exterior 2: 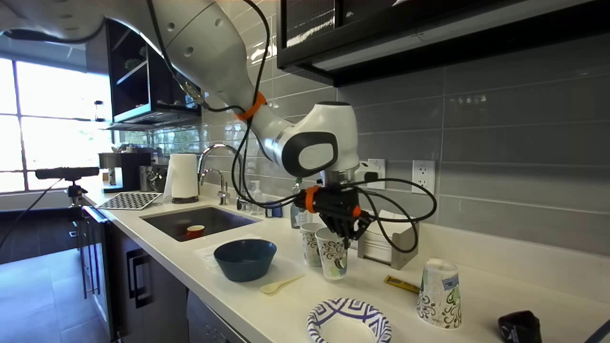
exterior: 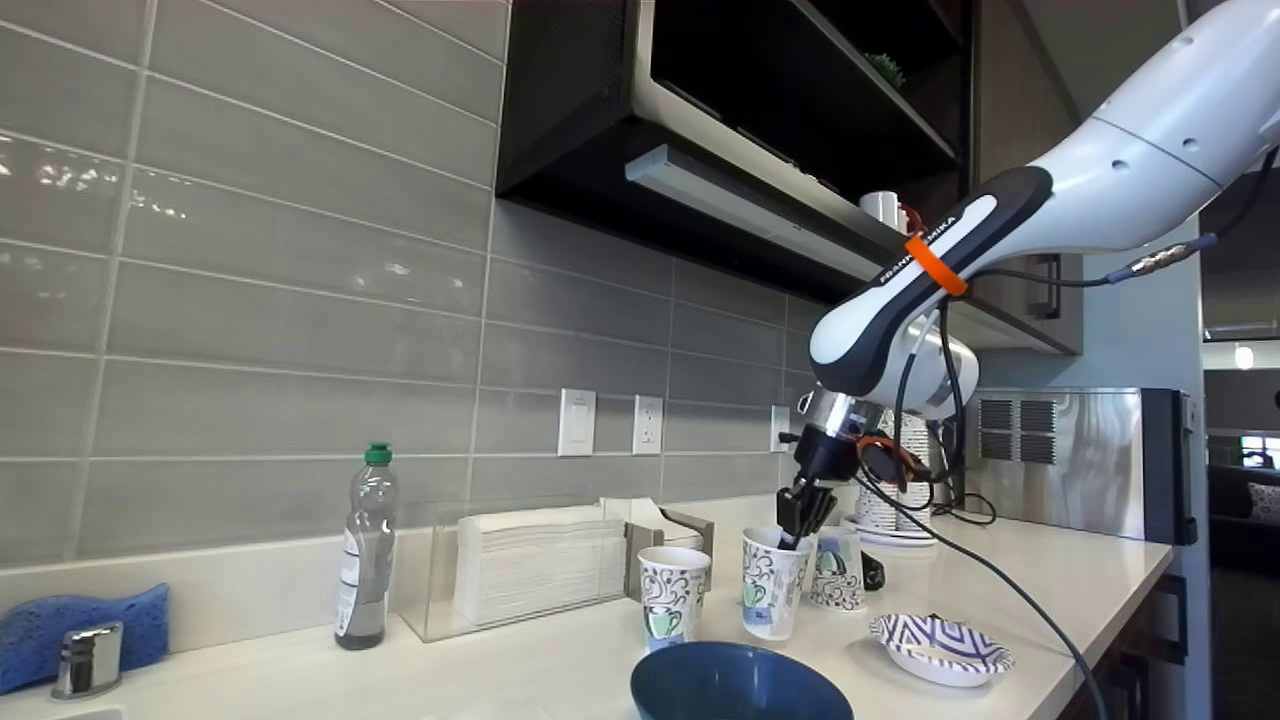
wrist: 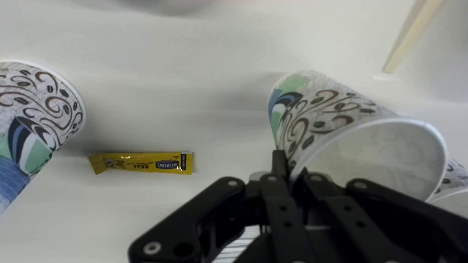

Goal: Pour some contents from the middle cup into the left cup

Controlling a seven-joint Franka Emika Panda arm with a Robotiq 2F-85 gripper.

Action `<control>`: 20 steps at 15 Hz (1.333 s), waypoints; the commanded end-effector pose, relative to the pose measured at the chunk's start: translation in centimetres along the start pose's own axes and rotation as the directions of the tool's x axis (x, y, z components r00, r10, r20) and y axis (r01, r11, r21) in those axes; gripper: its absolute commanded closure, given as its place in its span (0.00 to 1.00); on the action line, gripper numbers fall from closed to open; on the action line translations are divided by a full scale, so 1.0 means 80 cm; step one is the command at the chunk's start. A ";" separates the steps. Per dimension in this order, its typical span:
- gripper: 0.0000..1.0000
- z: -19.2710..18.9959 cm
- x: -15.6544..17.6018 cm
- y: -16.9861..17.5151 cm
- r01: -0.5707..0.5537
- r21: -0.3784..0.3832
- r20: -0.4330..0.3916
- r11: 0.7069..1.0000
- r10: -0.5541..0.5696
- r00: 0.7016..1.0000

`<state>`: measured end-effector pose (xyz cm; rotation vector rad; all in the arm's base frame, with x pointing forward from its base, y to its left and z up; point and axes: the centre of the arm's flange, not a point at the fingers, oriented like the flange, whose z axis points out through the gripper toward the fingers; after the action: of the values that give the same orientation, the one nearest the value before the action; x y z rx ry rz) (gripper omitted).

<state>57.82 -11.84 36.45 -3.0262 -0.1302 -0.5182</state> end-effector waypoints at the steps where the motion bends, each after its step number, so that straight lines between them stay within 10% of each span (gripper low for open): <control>1: 0.99 0.014 -0.009 0.000 -0.041 0.025 0.014 0.999 0.040 0.999; 5: 0.99 0.018 -0.014 0.002 -0.048 0.026 0.021 0.999 0.047 0.999; 6: 0.70 0.017 -0.014 0.002 -0.050 0.024 0.023 0.998 0.050 0.999; 17: 0.00 -0.060 0.006 0.006 -0.024 -0.040 -0.047 0.999 0.022 0.999; 20: 0.00 -0.098 0.015 0.003 -0.015 -0.059 -0.058 0.998 0.012 0.998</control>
<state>57.02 -13.01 40.88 -3.0449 -0.0980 -0.6162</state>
